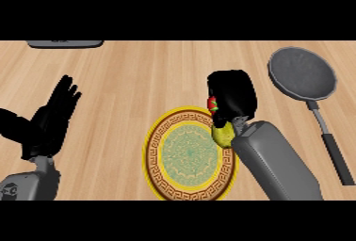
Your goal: Pick the tomato from the plate and place it in the pan
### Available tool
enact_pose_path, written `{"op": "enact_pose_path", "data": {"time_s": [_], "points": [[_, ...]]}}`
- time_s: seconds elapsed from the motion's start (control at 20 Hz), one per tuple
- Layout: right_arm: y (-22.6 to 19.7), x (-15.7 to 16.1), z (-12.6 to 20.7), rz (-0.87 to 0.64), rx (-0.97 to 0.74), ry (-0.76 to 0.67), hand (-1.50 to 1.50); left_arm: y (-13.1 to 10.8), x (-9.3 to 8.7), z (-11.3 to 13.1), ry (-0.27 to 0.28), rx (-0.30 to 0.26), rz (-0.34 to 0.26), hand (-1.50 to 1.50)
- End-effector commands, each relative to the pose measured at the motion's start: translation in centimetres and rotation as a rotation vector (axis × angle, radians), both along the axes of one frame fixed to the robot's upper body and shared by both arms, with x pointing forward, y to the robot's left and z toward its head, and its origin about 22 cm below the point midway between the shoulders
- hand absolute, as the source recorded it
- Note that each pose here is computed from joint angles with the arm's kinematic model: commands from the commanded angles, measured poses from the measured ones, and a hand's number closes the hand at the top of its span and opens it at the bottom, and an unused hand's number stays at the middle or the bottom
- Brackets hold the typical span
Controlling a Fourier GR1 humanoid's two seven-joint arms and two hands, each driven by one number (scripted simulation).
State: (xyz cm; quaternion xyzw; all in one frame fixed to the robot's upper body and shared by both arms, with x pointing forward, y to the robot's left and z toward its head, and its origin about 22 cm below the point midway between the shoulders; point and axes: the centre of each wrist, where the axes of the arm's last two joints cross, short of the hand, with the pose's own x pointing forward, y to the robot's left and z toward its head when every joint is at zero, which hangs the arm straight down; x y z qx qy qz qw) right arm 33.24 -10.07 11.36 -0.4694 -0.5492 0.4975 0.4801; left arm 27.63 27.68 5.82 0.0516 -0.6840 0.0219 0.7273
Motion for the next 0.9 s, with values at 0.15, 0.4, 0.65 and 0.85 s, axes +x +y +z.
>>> {"op": "enact_pose_path", "data": {"time_s": [0.15,0.4,0.65,0.85], "points": [[-2.3,0.7,9.4,-0.130,0.002,-0.199,1.50,-1.0,0.2,0.5,-0.006,-0.009,-0.009,0.00],[-2.5,1.1,11.1,-0.186,0.073,-0.211,1.50,-0.6,0.5,-0.3,-0.019,0.005,-0.013,0.00],[-8.6,3.5,11.0,-0.271,0.130,-0.265,1.50,-1.5,0.9,1.4,-0.025,-0.015,-0.003,0.00],[-14.0,4.6,12.9,-0.329,0.184,-0.299,1.50,-1.1,-0.5,-0.7,-0.004,-0.009,-0.016,0.00]]}}
